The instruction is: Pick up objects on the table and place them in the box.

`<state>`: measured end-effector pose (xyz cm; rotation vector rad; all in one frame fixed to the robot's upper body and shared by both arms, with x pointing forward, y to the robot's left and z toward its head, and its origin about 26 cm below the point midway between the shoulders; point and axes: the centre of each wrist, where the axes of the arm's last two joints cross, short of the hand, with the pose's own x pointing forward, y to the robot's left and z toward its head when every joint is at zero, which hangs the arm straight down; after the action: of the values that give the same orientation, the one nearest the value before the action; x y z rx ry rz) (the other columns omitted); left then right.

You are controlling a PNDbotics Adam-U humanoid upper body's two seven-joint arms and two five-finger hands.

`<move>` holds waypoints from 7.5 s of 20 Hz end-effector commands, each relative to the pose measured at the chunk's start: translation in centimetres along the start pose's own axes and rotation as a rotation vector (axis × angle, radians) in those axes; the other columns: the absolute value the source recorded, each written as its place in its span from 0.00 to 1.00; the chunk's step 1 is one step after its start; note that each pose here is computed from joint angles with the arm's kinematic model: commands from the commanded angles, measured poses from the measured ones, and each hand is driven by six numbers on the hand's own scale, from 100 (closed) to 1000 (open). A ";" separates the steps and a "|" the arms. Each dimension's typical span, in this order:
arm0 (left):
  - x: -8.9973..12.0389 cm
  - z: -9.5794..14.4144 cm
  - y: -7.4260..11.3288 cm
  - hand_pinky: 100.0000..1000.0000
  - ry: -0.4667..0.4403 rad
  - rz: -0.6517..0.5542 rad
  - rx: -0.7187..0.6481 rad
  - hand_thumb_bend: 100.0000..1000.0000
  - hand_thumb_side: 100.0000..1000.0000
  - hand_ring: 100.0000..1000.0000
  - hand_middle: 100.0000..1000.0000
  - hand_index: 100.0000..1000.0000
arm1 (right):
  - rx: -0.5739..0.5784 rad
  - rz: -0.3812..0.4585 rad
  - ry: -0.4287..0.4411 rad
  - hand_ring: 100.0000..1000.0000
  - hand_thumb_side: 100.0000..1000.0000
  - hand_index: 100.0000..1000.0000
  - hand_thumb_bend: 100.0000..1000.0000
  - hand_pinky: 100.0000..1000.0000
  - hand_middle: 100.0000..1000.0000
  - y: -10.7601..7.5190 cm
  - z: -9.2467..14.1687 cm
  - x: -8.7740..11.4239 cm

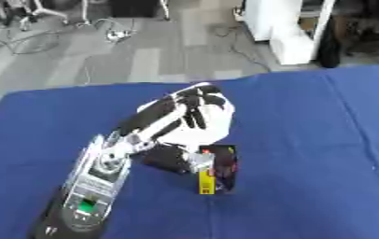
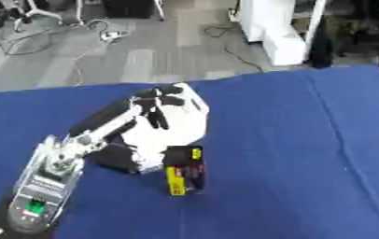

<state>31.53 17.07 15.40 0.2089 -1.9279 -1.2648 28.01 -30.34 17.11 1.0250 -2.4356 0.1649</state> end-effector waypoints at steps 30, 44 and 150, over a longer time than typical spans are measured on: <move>-1.5 -2.0 1.7 0.28 0.002 -0.029 -0.165 0.48 0.65 0.50 0.90 0.87 | 0.018 0.020 0.017 0.21 1.00 0.31 0.00 0.07 0.16 -0.2 -0.7 0.9; -1.4 -2.2 1.6 0.38 -0.015 0.031 -0.242 0.53 0.68 0.65 0.99 0.90 | 0.018 0.019 0.018 0.21 1.00 0.31 0.00 0.07 0.16 -0.3 -0.8 1.0; -8.5 -3.6 -2.2 0.77 0.257 0.007 -0.433 0.67 0.61 0.83 1.00 0.94 | 0.025 -0.008 0.007 0.20 1.00 0.31 0.00 0.07 0.16 -0.2 -1.7 1.0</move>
<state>38.90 17.89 9.12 0.1182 -1.3850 -1.5311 28.24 -30.52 17.88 1.0425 -2.4102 0.1477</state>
